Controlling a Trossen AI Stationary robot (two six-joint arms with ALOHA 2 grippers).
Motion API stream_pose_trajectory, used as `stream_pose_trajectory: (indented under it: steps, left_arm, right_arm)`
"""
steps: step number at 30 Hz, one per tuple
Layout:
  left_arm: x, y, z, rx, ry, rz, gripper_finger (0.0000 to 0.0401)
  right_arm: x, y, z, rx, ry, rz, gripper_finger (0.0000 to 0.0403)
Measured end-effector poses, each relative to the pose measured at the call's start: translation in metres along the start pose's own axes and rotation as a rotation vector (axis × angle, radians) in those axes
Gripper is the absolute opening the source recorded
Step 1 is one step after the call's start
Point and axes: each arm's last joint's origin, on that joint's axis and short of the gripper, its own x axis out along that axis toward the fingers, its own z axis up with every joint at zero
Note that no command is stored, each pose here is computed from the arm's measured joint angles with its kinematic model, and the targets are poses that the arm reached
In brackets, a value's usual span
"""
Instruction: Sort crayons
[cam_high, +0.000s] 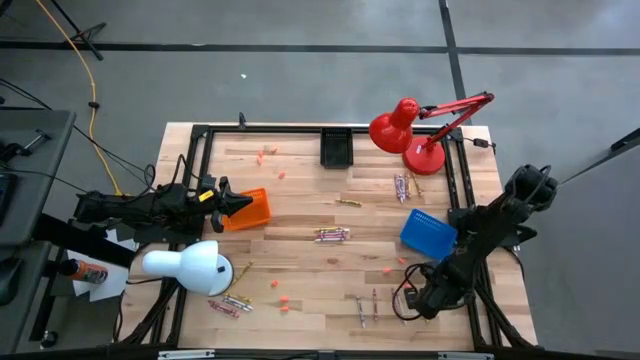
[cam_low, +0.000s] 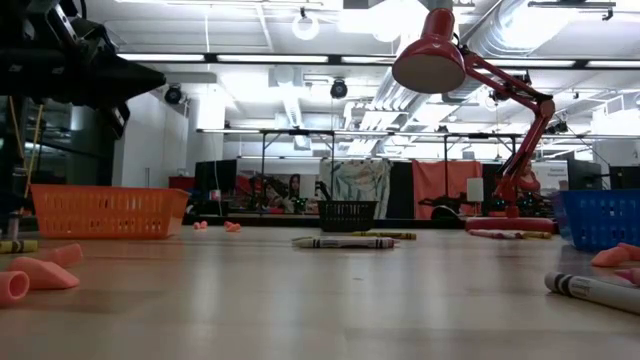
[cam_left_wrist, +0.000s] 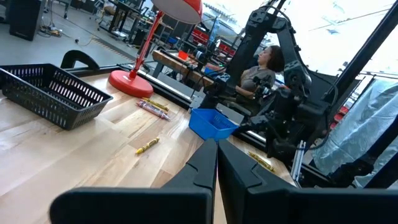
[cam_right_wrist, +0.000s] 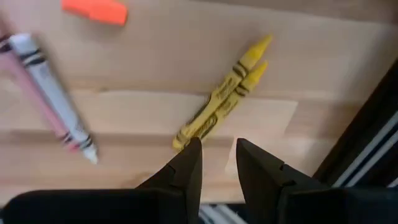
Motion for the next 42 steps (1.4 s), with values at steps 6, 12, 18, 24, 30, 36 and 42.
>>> stream_pose_trajectory:
  steps: [6,12,18,24,30,36,42]
  left_arm:
    - [0.000,0.000,0.000,0.000,0.000,0.000,0.0003]
    - [0.000,0.000,0.000,0.000,0.000,0.000,0.0003]
    - [0.000,0.000,0.000,0.000,0.000,0.000,0.0003]
    - [0.000,0.000,0.000,0.000,0.000,0.000,0.0003]
    - [0.000,0.000,0.000,0.000,0.000,0.000,0.0003]
    - [0.000,0.000,0.000,0.000,0.000,0.000,0.0003]
    - [0.000,0.000,0.000,0.000,0.000,0.000,0.0003]
  right_arm:
    - [0.014,-0.004,-0.004,-0.021,-0.037,-0.048,0.0094]
    - [0.019,-0.007,-0.004,-0.023,-0.069,-0.065,0.0094]
    - [0.020,-0.006,-0.004,-0.028,-0.077,-0.048,0.0094]
    - [0.013,-0.006,-0.005,-0.043,-0.073,-0.008,0.0094]
    - [0.013,-0.005,-0.007,-0.045,-0.059,0.010,0.0094]
    - [0.011,-0.003,-0.004,-0.028,-0.065,0.015,0.0094]
    - [0.010,0.001,-0.001,-0.013,-0.074,0.030,0.0094]
